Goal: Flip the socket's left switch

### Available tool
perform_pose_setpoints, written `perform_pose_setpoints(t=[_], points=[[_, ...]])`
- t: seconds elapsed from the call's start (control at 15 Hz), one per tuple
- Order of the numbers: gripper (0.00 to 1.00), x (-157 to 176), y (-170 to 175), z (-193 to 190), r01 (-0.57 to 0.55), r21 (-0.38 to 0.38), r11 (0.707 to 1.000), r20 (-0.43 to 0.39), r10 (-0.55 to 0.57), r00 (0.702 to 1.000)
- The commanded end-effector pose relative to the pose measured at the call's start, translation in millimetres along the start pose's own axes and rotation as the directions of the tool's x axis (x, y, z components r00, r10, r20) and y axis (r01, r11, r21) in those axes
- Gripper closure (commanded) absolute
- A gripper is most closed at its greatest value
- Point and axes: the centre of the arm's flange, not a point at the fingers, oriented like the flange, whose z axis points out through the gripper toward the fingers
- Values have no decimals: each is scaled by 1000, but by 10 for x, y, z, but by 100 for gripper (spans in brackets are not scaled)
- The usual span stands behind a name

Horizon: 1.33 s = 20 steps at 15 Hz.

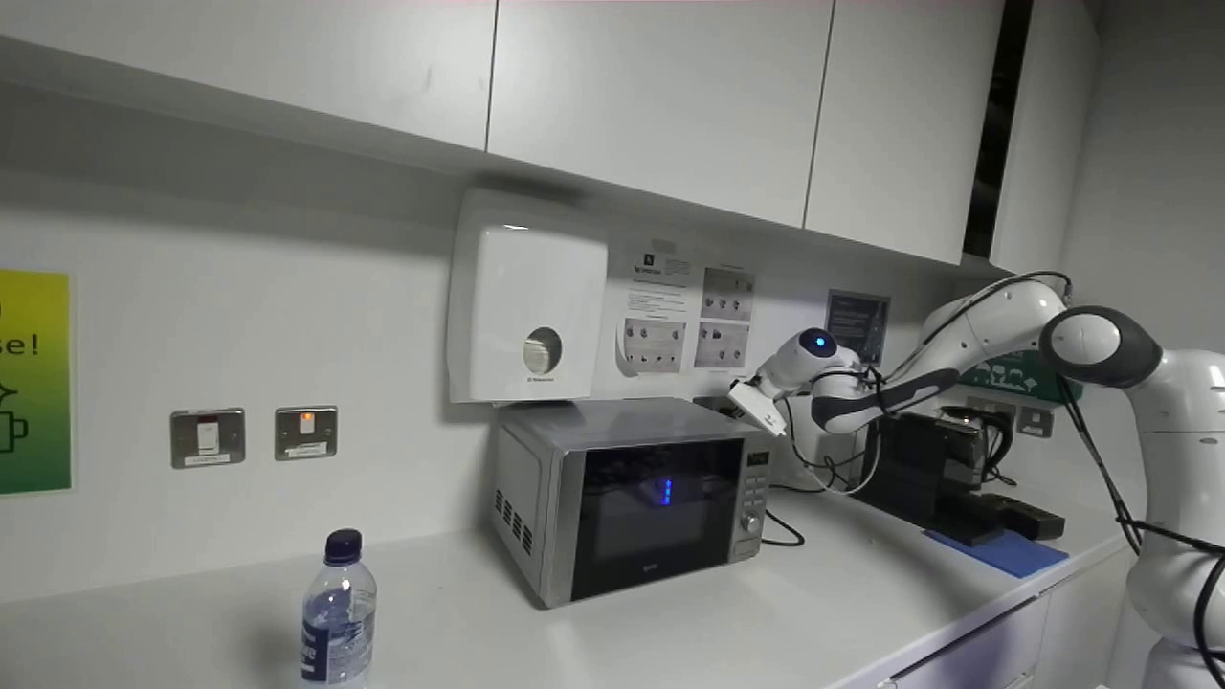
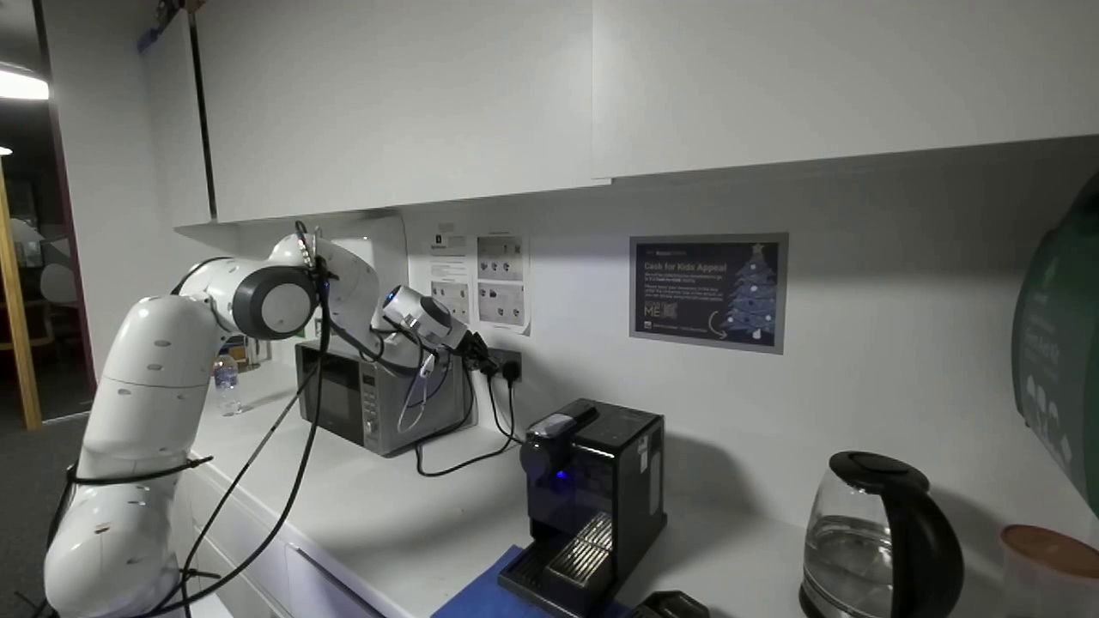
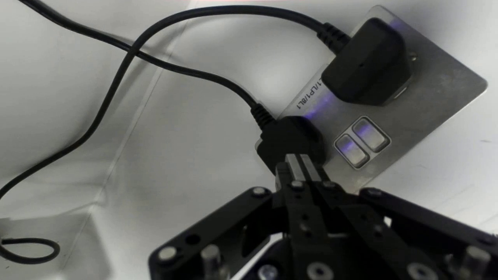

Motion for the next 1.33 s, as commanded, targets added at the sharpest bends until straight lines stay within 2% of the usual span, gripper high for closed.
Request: perform_pose_setpoints(t=[0.0, 0.53, 1.27], points=[[100, -5, -93, 80, -5, 80, 997, -18, 6, 1000], [100, -33, -161, 163, 10, 130, 992, -46, -4, 999], [100, -165, -322, 275, 30, 159, 987, -45, -23, 999]])
